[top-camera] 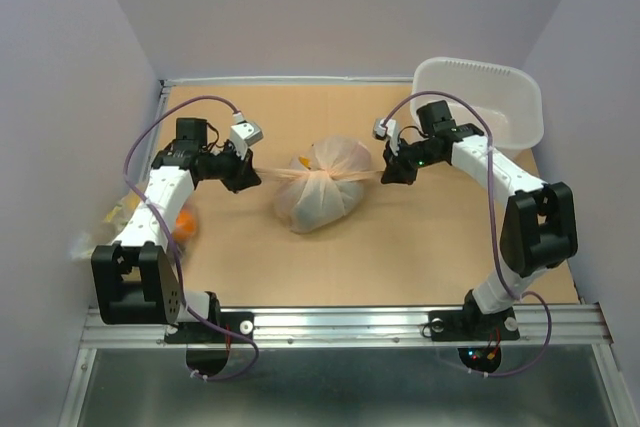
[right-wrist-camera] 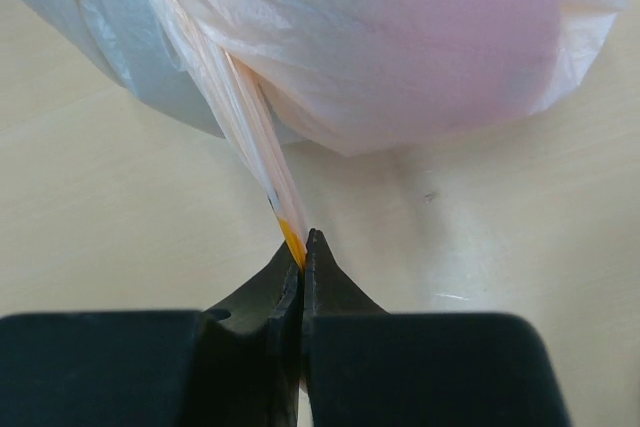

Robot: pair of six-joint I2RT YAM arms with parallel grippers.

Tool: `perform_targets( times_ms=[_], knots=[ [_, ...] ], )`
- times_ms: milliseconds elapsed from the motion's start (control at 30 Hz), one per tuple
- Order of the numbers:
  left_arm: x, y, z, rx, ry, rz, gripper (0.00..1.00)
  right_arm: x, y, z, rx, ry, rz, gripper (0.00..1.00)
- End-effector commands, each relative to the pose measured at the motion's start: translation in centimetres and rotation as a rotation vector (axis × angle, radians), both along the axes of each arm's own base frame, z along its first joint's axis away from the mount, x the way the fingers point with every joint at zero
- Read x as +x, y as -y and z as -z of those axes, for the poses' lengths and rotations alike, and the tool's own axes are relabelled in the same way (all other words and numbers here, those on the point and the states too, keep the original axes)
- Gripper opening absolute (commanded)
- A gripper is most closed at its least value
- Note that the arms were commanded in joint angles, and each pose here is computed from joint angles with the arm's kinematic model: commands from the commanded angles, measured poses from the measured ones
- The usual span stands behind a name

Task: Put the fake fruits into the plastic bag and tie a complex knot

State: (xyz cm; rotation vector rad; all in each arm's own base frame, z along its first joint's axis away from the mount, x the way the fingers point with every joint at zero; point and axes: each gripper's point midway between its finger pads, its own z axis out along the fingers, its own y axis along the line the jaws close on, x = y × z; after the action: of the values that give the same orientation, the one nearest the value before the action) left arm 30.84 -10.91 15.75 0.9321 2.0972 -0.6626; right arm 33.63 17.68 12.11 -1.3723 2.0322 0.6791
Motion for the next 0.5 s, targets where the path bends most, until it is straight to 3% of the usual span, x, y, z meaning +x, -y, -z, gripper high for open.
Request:
perform_targets(
  times_ms=[0,67,200,467],
  knots=[
    [2.2,-12.7,-1.6,0.307,0.095,-0.351,0.0,-0.5,13.8,1.9,-0.439,-0.037,0.275,0.01],
    [1.7,-13.2,-2.3,0.308,0.096,-0.344,0.0,-1.3,13.5,0.4,-0.418,-0.006,0.242,0.0],
    [1.1,-13.1,-2.2,0.309,0.105,-0.306,0.0,-4.2,12.1,1.4,-0.368,-0.081,0.148,0.01],
    [0.6,-9.9,0.6,0.262,0.068,-0.23,0.0,-4.5,7.6,3.1,-0.309,-0.148,0.074,0.0]
  ],
)
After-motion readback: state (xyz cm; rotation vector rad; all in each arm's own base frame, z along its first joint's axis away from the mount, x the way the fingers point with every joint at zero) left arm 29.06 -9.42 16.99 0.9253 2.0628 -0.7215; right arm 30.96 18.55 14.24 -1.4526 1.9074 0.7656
